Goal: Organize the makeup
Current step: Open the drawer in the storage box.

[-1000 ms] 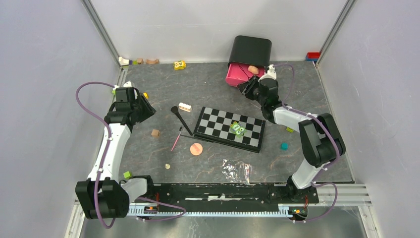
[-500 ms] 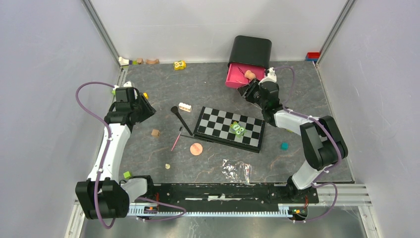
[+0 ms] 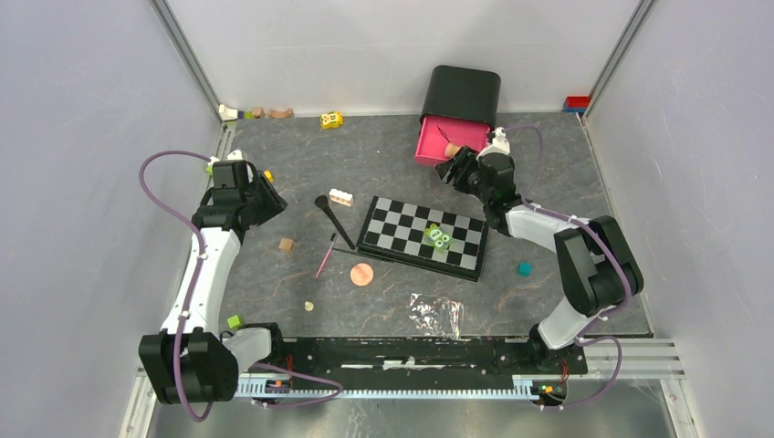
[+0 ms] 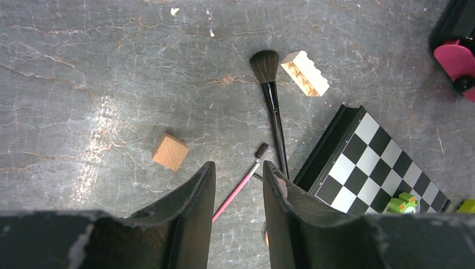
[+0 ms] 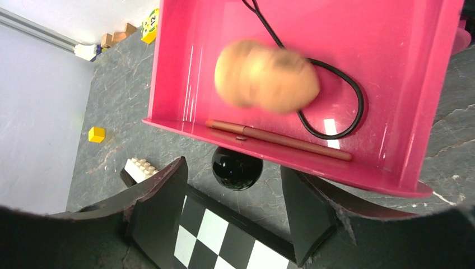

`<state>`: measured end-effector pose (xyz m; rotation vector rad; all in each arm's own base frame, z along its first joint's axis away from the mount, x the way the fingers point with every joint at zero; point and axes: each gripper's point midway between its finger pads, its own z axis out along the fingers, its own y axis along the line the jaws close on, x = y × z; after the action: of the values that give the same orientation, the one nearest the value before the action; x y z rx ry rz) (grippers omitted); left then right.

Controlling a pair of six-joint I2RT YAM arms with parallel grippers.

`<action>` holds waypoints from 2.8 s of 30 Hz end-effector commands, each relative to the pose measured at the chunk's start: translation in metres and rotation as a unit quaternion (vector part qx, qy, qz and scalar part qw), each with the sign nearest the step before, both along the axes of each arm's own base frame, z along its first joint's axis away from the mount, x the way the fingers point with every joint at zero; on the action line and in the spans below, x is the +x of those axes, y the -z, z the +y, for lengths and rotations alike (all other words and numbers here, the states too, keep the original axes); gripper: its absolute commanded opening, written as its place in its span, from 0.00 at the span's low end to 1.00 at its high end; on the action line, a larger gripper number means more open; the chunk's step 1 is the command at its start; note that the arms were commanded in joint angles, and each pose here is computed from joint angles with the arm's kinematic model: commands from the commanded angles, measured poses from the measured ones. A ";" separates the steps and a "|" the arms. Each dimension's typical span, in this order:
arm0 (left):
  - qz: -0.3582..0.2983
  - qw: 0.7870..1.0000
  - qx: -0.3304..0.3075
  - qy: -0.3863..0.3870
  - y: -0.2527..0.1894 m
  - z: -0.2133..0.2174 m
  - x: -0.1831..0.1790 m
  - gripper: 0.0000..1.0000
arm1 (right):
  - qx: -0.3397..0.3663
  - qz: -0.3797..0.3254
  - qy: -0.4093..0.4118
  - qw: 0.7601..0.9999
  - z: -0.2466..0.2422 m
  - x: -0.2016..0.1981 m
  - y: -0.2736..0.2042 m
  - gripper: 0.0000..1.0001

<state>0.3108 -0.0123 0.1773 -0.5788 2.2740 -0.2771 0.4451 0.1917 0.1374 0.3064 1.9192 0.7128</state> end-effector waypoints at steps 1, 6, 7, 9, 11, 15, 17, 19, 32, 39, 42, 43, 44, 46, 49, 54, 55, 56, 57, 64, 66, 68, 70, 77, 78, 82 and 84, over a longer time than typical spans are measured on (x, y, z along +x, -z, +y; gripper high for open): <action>-0.026 1.000 0.000 0.005 -0.009 0.000 0.005 0.44 | -0.007 -0.032 0.002 0.999 -0.004 -0.003 -0.024 0.69; -0.025 1.000 0.002 0.004 -0.009 0.001 0.005 0.44 | -0.009 -0.037 -0.004 0.999 -0.008 -0.016 -0.031 0.71; -0.025 1.000 0.003 0.004 -0.009 0.001 0.004 0.44 | -0.012 -0.040 -0.003 0.999 -0.010 -0.021 -0.033 0.71; -0.027 1.000 0.005 0.002 -0.010 0.002 0.004 0.44 | -0.029 -0.046 -0.005 0.999 -0.016 -0.030 -0.037 0.72; -0.029 1.000 0.007 -0.001 -0.011 0.003 0.004 0.44 | -0.059 -0.049 0.004 0.997 -0.028 -0.037 -0.041 0.72; -0.025 1.000 0.006 -0.002 -0.009 0.004 0.004 0.45 | -0.124 -0.029 0.005 0.992 -0.049 -0.053 -0.037 0.75; -0.023 1.000 0.006 -0.002 -0.007 0.003 0.004 0.45 | -0.148 -0.017 0.008 0.989 -0.060 -0.062 -0.035 0.78; -0.023 1.000 0.006 -0.003 -0.007 0.004 0.004 0.45 | -0.166 -0.003 0.019 0.986 -0.072 -0.070 -0.033 0.82; -0.017 0.999 0.023 -0.015 -0.008 0.010 -0.006 0.57 | -0.190 0.111 0.034 0.975 -0.109 -0.125 -0.002 0.98; -0.004 1.000 0.009 -0.011 -0.010 0.005 -0.013 0.64 | -0.190 0.117 0.007 0.975 -0.106 -0.143 0.005 0.98; 0.005 1.000 -0.001 -0.002 -0.006 0.000 -0.017 0.65 | -0.190 0.102 0.016 0.976 -0.110 -0.147 0.001 0.98; 0.012 1.000 -0.003 -0.003 -0.003 0.000 -0.018 0.65 | -0.194 0.100 0.020 0.976 -0.112 -0.148 0.000 0.98; 0.016 1.000 -0.003 -0.003 -0.001 0.000 -0.018 0.65 | -0.200 0.102 0.020 0.974 -0.114 -0.149 0.000 0.98; 0.022 1.000 -0.001 -0.003 0.001 0.001 -0.019 0.66 | -0.208 0.108 0.018 0.972 -0.116 -0.150 -0.001 0.98; 0.024 1.000 -0.002 -0.004 0.003 0.001 -0.020 0.66 | -0.213 0.129 0.004 0.968 -0.113 -0.152 0.002 0.98; 0.032 0.999 -0.002 -0.002 0.010 0.001 -0.018 0.66 | -0.213 0.154 -0.016 0.965 -0.108 -0.155 0.010 0.98; 0.036 0.999 -0.004 0.003 0.012 -0.001 -0.018 0.66 | -0.212 0.156 -0.022 0.965 -0.106 -0.156 0.012 0.98; 0.042 0.999 -0.005 0.005 0.015 -0.001 -0.019 0.66 | -0.209 0.157 -0.030 0.965 -0.104 -0.156 0.013 0.98; 0.047 0.999 -0.007 0.006 0.017 -0.002 -0.020 0.66 | -0.205 0.159 -0.036 0.965 -0.102 -0.157 0.015 0.98; 0.065 0.997 -0.028 -0.017 0.031 -0.005 -0.025 0.63 | -0.170 0.119 -0.076 0.975 -0.080 -0.155 0.004 0.98; 0.074 0.996 -0.043 -0.012 0.036 -0.011 -0.026 0.61 | -0.170 0.118 -0.094 0.974 -0.071 -0.156 0.001 0.97; 0.076 0.996 -0.047 -0.010 0.038 -0.017 -0.027 0.60 | -0.191 0.115 -0.164 0.961 -0.038 -0.169 -0.003 0.92; 0.072 0.996 -0.049 -0.010 0.037 -0.017 -0.027 0.60 | -0.180 0.112 -0.210 0.955 -0.014 -0.187 -0.001 0.90; 0.068 0.997 -0.045 0.006 0.037 -0.020 -0.021 0.60 | -0.155 0.177 -0.220 0.947 -0.007 -0.247 0.047 0.79; 0.069 0.997 -0.043 0.009 0.038 -0.020 -0.020 0.60 | -0.159 0.190 -0.219 0.944 -0.010 -0.255 0.054 0.78; 0.073 0.997 -0.034 0.016 0.040 -0.018 -0.017 0.60 | -0.164 0.225 -0.224 0.934 -0.019 -0.281 0.073 0.75; 0.077 0.996 -0.034 0.018 0.042 -0.019 -0.016 0.60 | -0.154 0.236 -0.242 0.928 -0.018 -0.293 0.078 0.75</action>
<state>0.2835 -0.0261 0.1277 -0.6661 2.4549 -0.3073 0.1694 0.1745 0.0637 -0.2563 2.5355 0.6261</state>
